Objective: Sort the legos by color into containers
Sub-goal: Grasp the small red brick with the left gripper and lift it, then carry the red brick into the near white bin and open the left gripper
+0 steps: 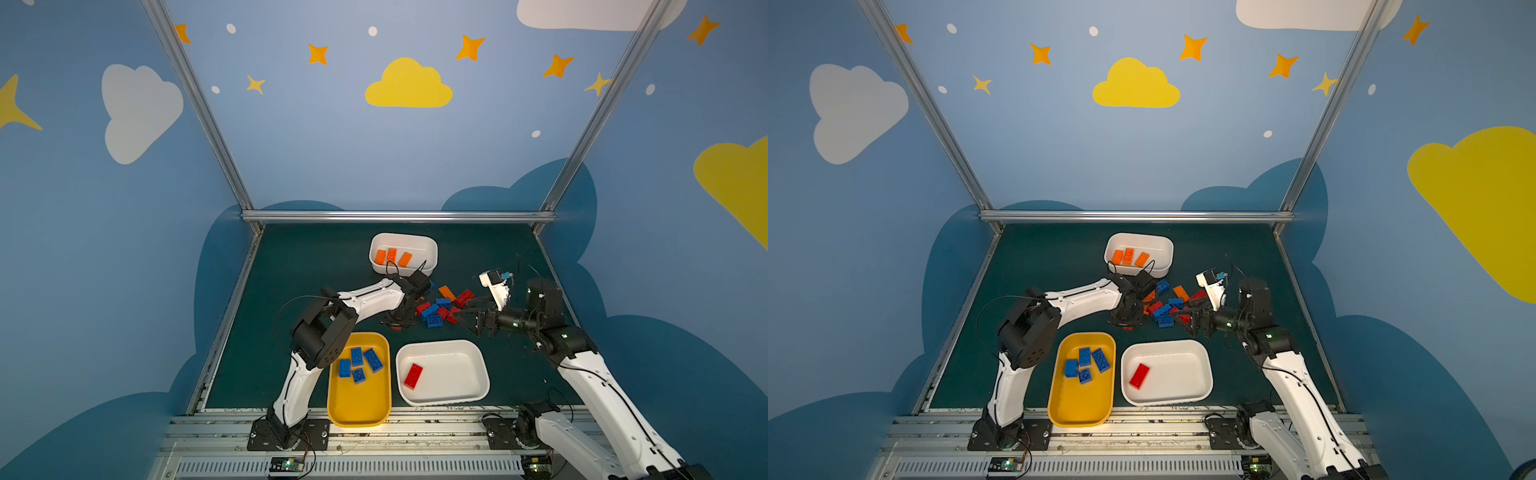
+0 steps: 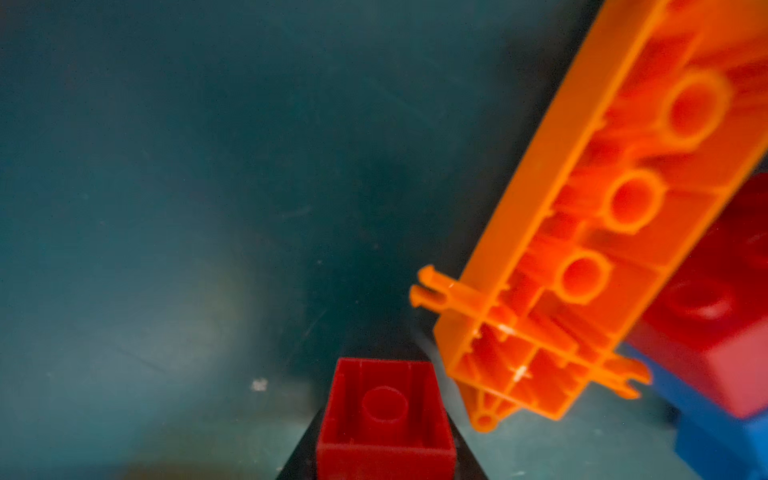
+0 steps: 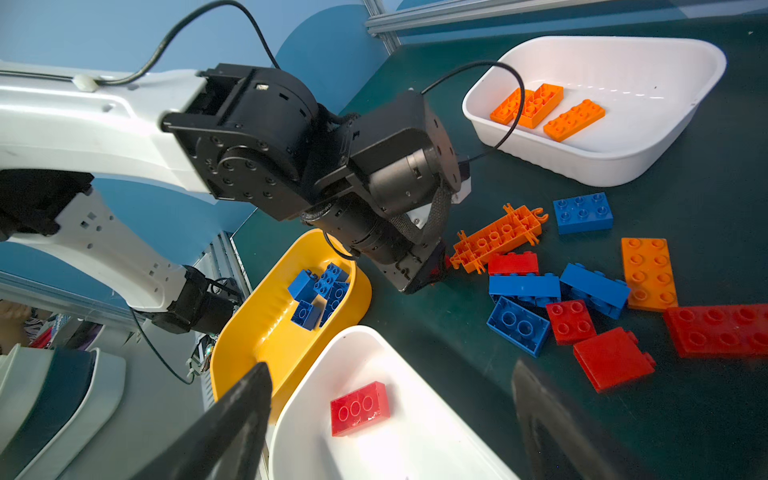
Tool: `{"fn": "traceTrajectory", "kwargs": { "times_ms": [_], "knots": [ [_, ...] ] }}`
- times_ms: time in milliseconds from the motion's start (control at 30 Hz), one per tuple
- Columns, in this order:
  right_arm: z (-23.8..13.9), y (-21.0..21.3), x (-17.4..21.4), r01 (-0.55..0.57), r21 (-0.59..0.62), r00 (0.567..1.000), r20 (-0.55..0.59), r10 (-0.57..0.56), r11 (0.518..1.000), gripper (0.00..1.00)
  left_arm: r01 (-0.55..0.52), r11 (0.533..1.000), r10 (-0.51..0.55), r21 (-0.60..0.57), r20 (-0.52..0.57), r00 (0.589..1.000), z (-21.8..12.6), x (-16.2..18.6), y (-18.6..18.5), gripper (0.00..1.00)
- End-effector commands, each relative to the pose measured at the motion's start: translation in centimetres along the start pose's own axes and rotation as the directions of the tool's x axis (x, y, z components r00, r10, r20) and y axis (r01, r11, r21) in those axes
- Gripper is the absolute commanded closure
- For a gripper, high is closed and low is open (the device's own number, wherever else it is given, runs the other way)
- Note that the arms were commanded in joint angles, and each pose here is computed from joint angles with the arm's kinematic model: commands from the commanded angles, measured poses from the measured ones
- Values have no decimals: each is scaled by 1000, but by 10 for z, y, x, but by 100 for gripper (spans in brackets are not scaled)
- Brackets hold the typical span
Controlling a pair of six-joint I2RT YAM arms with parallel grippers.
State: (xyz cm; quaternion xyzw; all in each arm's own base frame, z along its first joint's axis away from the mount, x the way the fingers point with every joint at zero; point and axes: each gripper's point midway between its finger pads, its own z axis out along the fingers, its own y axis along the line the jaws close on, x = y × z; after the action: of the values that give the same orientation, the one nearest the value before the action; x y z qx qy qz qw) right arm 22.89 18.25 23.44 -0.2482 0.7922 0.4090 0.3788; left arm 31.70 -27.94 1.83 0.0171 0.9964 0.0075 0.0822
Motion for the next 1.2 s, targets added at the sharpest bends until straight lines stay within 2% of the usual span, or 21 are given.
{"fn": "traceTrajectory", "kwargs": {
  "times_ms": [0,133,200,300,533,700,767,933,1000,1167],
  "knots": [
    [-2,3,3,-5,-10,1000,2,5,1000,11,-35,999,34,-37,-23,999,7,5,8,60],
    [-3,3,3,-6,-9,1000,1,6,1000,11,-55,998,55,-27,-19,998,11,1,10,61],
    [-3,3,3,-6,-9,1000,2,6,1000,11,-59,998,59,-19,-20,998,13,0,11,66],
    [-4,4,3,-1,-8,1000,1,1,1000,11,-69,997,69,-16,-18,997,8,-3,13,79],
    [-2,4,1,-10,-16,1000,5,10,1000,11,-111,994,110,19,6,994,-30,-7,13,79],
    [-2,3,1,-21,-17,1000,1,21,1000,11,-193,969,193,152,13,981,-71,4,-6,77],
    [0,2,1,-29,-18,1000,6,29,999,11,-261,938,261,230,32,965,-89,16,-22,77],
    [2,-1,0,-32,-16,999,6,32,999,11,-384,865,387,324,57,920,-126,56,-45,76],
    [2,-2,0,-27,-12,1000,1,27,1000,11,-451,811,454,372,84,887,-139,76,-57,76],
    [0,-10,1,-3,22,1000,-19,4,1000,11,-558,631,568,540,169,805,-149,131,-84,77]
  ]
}}
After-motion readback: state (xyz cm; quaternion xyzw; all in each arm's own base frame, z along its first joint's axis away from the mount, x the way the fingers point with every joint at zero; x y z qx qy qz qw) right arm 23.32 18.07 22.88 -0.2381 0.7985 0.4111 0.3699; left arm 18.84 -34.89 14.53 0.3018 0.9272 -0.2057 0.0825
